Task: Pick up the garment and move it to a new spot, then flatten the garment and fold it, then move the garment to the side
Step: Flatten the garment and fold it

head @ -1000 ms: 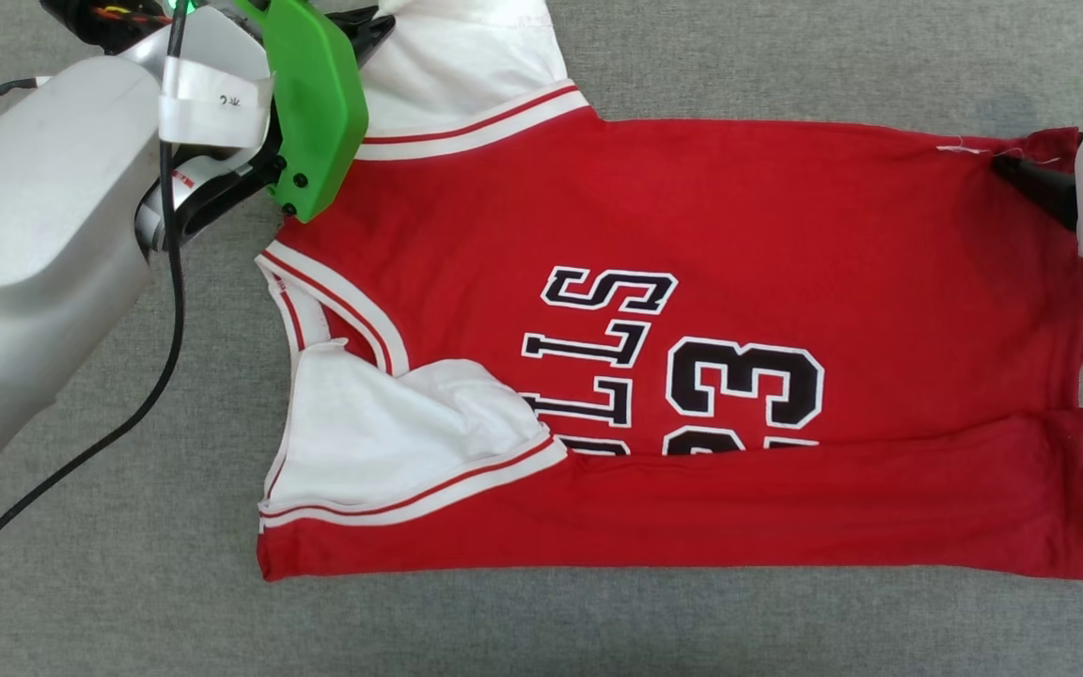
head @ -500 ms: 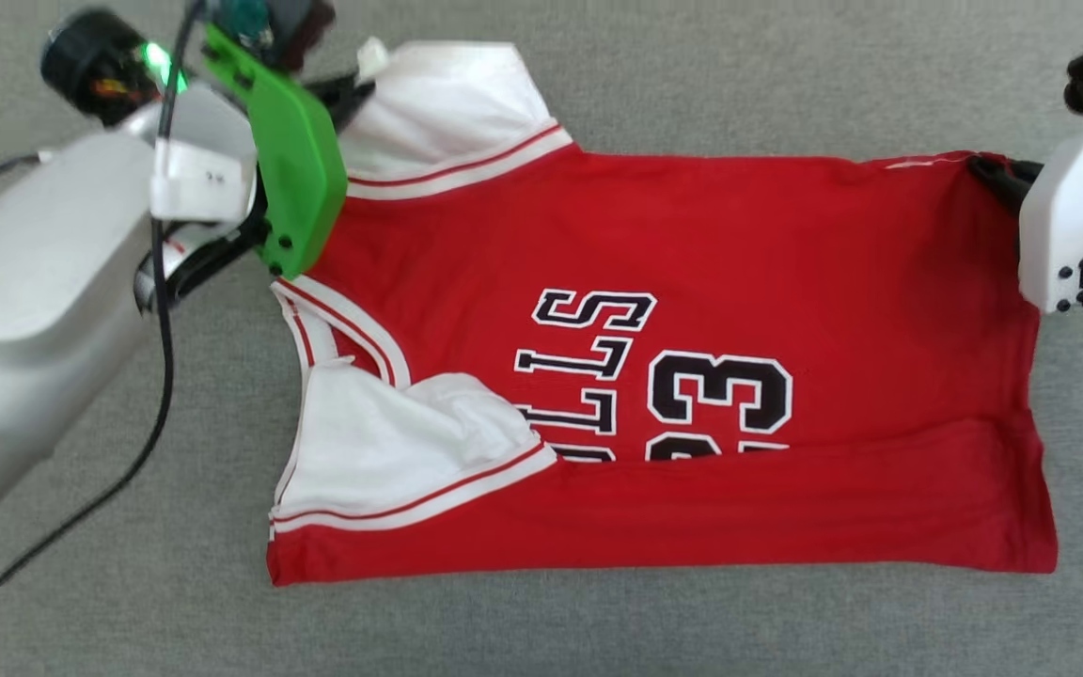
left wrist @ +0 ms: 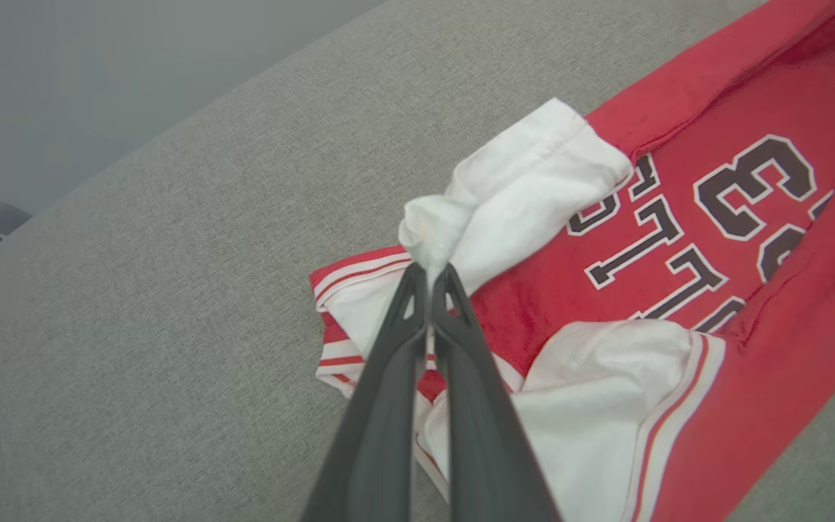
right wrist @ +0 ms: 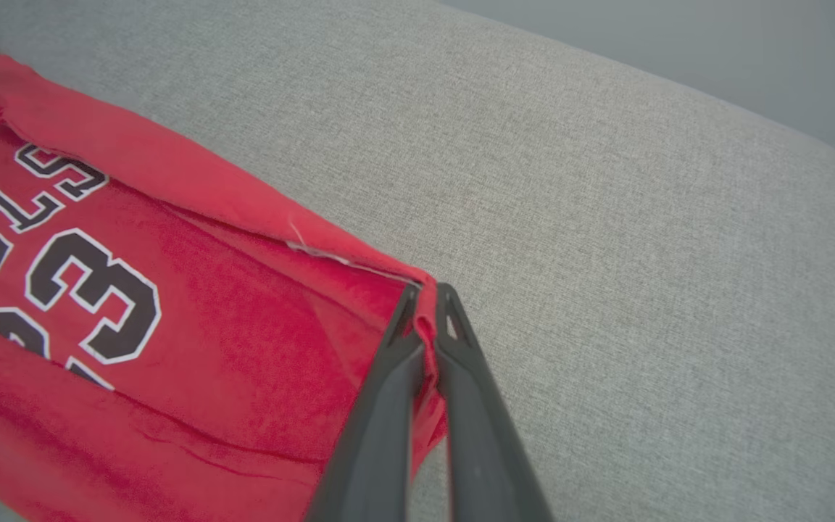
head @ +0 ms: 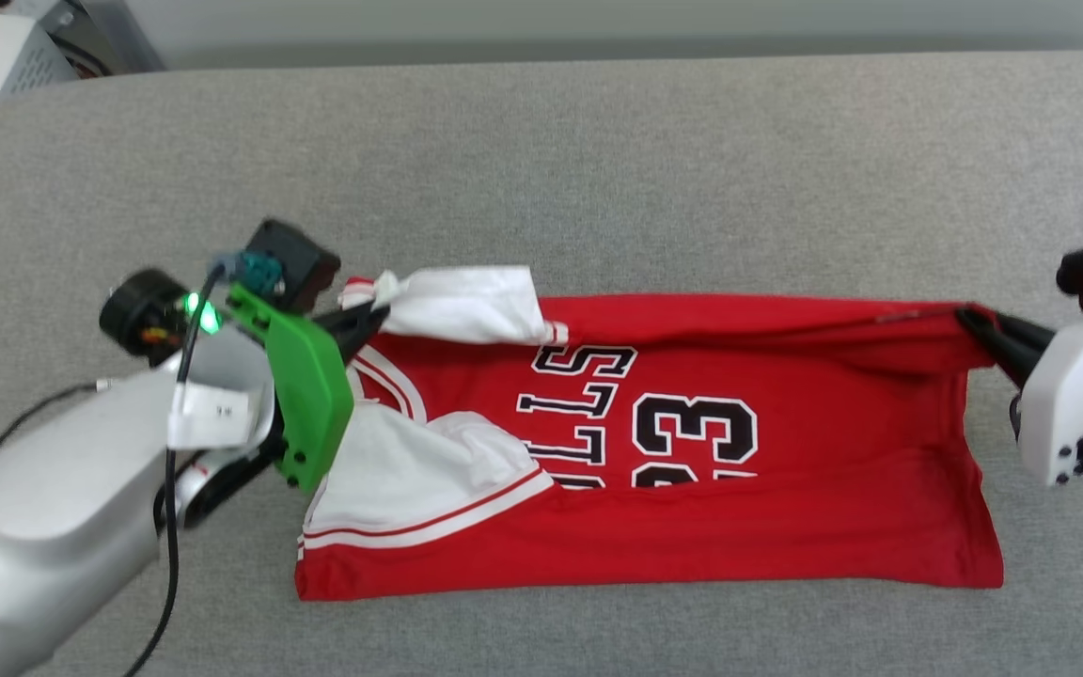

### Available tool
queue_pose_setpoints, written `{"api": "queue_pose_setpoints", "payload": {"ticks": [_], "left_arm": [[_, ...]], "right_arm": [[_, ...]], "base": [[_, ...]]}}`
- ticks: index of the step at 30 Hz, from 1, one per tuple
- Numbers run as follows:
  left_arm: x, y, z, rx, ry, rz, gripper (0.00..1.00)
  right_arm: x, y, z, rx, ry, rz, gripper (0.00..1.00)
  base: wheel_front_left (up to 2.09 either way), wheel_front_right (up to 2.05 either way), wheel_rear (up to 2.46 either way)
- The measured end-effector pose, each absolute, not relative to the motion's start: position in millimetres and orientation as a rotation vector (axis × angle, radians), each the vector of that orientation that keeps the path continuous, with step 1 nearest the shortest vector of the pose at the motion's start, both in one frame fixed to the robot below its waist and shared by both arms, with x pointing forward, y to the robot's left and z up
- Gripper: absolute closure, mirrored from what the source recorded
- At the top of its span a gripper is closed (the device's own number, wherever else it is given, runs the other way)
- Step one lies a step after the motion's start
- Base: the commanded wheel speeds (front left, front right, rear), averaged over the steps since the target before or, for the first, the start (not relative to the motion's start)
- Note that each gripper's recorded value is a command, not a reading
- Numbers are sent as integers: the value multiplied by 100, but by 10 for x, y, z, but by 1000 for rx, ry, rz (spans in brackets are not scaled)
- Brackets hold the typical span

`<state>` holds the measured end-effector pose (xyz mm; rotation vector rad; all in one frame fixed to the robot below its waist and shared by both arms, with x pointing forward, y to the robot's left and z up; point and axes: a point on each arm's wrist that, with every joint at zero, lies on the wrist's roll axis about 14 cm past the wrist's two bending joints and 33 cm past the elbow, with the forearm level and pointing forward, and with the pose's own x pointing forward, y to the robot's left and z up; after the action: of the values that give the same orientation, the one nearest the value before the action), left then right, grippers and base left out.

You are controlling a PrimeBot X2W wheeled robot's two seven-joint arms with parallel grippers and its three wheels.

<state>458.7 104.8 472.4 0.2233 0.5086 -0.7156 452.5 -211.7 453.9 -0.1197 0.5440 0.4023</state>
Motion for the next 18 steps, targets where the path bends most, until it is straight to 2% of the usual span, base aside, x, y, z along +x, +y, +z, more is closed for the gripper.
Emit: {"api": "queue_pose_setpoints", "payload": {"ticks": [7, 18], "left_arm": [[4112, 1147, 4530, 160, 577, -683, 100], [3681, 1280, 4053, 102, 716, -634, 100]], "right_arm": [[4156, -2078, 4478, -67, 536, 411, 100], [3682, -2095, 4074, 32, 659, 382, 100]], "base": [[0, 0, 0], [0, 0, 0]]}}
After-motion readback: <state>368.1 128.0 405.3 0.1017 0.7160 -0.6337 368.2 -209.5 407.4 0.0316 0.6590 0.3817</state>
